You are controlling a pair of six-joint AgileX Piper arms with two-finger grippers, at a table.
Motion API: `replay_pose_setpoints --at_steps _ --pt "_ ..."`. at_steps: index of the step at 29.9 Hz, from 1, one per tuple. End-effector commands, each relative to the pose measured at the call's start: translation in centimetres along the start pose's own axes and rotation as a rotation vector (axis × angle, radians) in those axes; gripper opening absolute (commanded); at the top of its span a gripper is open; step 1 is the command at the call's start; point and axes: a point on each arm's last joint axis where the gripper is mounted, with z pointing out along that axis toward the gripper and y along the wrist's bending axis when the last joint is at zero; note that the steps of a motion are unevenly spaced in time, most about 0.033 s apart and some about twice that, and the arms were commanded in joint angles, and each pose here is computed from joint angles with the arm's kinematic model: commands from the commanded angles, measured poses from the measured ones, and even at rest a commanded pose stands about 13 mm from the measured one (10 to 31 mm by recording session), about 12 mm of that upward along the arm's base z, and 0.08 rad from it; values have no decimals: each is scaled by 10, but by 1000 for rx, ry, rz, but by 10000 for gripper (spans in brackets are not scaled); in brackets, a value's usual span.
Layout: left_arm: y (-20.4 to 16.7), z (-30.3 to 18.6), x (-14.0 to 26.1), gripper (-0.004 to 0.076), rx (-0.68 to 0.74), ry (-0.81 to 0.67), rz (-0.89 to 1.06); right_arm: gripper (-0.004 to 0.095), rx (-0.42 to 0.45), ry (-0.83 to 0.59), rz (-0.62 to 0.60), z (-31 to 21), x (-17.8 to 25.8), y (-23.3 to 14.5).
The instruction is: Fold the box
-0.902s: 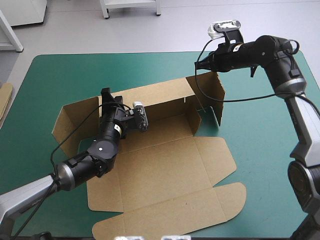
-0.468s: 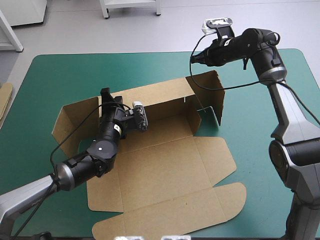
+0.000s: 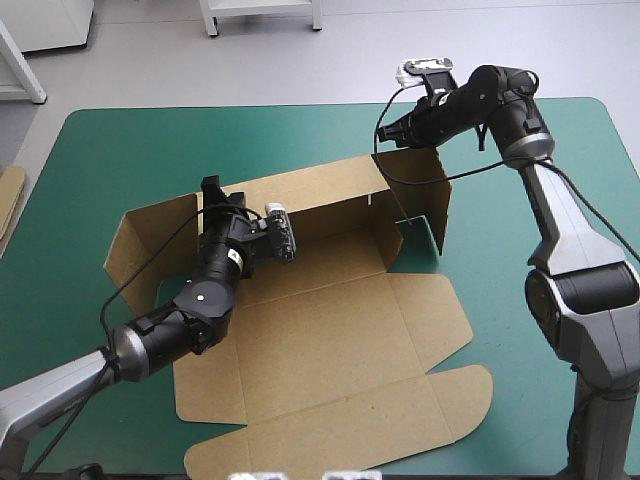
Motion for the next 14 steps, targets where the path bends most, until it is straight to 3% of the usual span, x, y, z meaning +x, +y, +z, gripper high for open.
replay_pose_setpoints --at_steps 1,6,14 --pt "13 -7 -1 -9 -34 -8 -50 0 -7 -72 -13 -39 -10 5" --pt "13 -7 -2 -8 -31 -14 -58 0 -31 0 -4 -43 -3 0" --pt "12 -7 -2 -9 -30 -17 -58 0 -94 -15 -5 -44 -4 6"
